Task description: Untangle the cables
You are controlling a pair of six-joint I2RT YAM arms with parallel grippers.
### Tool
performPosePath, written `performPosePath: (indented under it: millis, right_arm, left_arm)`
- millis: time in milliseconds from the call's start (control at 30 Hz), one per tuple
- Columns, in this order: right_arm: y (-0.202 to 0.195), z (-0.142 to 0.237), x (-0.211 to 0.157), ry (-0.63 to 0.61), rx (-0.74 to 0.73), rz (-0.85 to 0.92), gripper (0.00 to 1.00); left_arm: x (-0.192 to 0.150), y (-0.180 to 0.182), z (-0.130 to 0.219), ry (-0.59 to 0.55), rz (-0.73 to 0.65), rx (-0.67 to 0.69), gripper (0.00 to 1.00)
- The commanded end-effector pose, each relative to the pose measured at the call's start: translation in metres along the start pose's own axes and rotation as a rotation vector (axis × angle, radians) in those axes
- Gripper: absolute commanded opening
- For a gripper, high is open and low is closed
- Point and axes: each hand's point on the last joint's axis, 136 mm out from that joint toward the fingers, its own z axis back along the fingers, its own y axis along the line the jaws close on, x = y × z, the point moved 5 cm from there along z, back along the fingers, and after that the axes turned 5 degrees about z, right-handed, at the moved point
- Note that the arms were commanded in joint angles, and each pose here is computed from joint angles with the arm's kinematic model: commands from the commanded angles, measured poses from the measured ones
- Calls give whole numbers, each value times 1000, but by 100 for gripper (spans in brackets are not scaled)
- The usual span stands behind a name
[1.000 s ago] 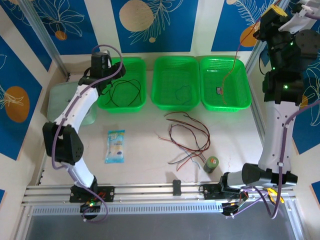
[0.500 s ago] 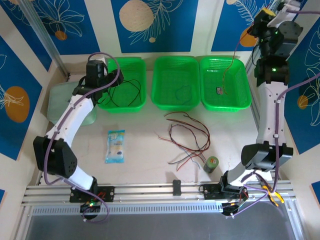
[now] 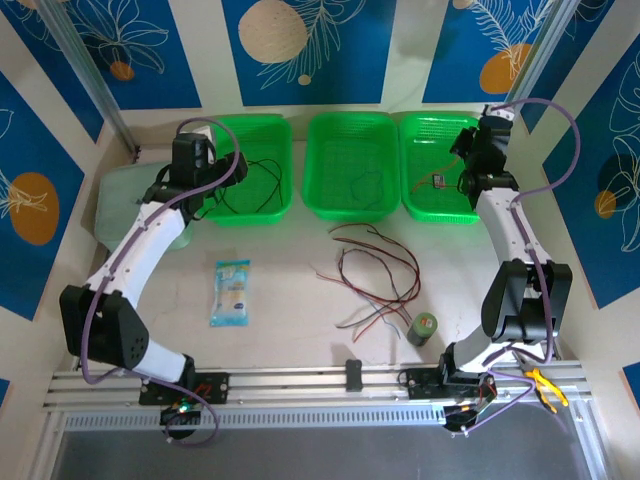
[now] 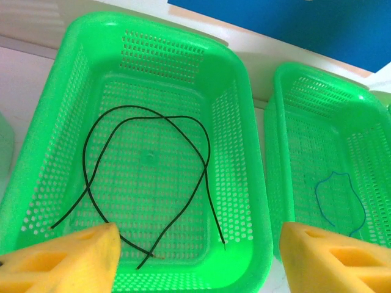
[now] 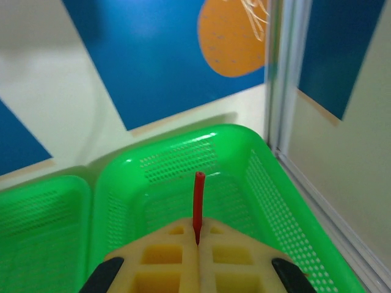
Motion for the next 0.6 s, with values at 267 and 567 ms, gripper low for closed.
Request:
performPosePath:
  millis: [267,567]
  right_arm:
    - [-19,-57,-51,212,-45,-84,0]
    - [-32,-97,-93,431,-28,-199,0]
  left_arm:
    - [-13,-7,22,17,-6,-29,71]
    - [-24,-9,31,30,-19,-26,72]
